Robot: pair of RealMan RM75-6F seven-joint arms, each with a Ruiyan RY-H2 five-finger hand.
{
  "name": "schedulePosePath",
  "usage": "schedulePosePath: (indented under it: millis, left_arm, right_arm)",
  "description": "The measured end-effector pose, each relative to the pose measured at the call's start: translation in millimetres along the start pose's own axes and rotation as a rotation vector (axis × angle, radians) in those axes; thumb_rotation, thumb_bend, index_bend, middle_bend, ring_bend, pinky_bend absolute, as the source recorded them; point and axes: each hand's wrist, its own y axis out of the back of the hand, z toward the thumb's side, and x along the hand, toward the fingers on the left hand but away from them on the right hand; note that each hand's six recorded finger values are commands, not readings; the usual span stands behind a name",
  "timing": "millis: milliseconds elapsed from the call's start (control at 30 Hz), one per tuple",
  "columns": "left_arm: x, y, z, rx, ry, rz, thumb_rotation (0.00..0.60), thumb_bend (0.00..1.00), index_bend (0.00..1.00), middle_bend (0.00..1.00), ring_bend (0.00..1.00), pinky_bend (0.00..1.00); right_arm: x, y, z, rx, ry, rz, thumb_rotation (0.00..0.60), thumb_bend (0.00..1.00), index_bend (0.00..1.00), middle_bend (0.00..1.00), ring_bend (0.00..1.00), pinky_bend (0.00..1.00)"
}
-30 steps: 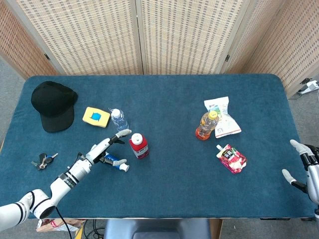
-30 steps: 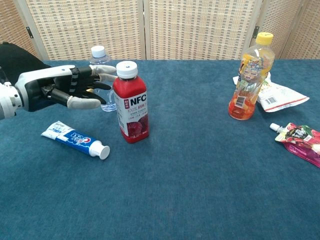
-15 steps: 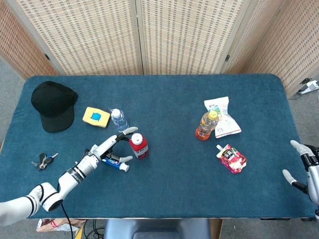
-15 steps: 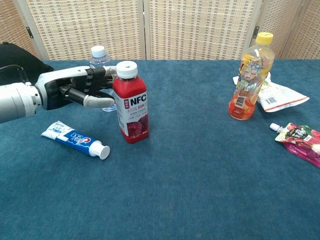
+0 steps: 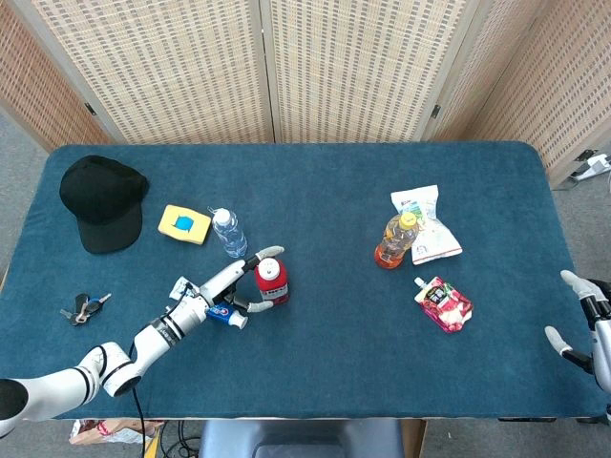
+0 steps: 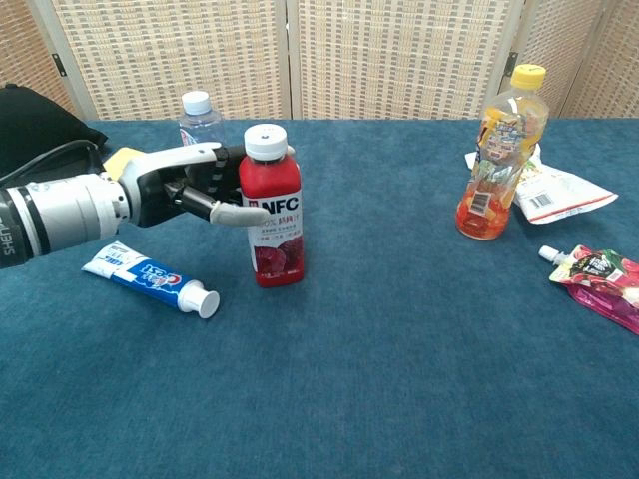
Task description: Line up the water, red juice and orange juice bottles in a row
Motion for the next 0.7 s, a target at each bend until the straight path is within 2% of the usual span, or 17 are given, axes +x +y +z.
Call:
schedulePosePath:
  millis: [200, 367, 533, 700]
  left_arm:
    - [12, -8, 1, -0.017, -0.003, 0.009, 0.6, 0.2, 0.11, 0.05, 0.14, 0.23]
    - [21, -14, 1, -0.006, -0.008, 0.03, 0.6, 0.2, 0.26, 0.15, 0.24, 0.4]
    - [31, -18, -3, -0.003, -0.006, 0.074, 0.6, 0.2, 0.42, 0.3, 0.37, 0.57]
    - [31, -16, 0, -0.003, -0.026, 0.096, 0.6, 0.2, 0.51, 0.39, 0.44, 0.63]
  right_arm:
    - [1, 0, -1, 0.001, -0.004, 0.0, 0.6, 0.2, 0.21, 0.3, 0.22, 0.26]
    - [1, 0, -3, 0.0, -0.009, 0.002, 0.6, 0.2, 0.21, 0.3, 0.22, 0.26]
    - [2, 0, -6, 0.0, -0.016, 0.0, 0.6, 0.2, 0.22, 0.3, 0.22, 0.26]
    - [3, 1, -7, 0.001, -0.019, -0.001, 0.6, 0.2, 0.22, 0.3, 0.22, 0.26]
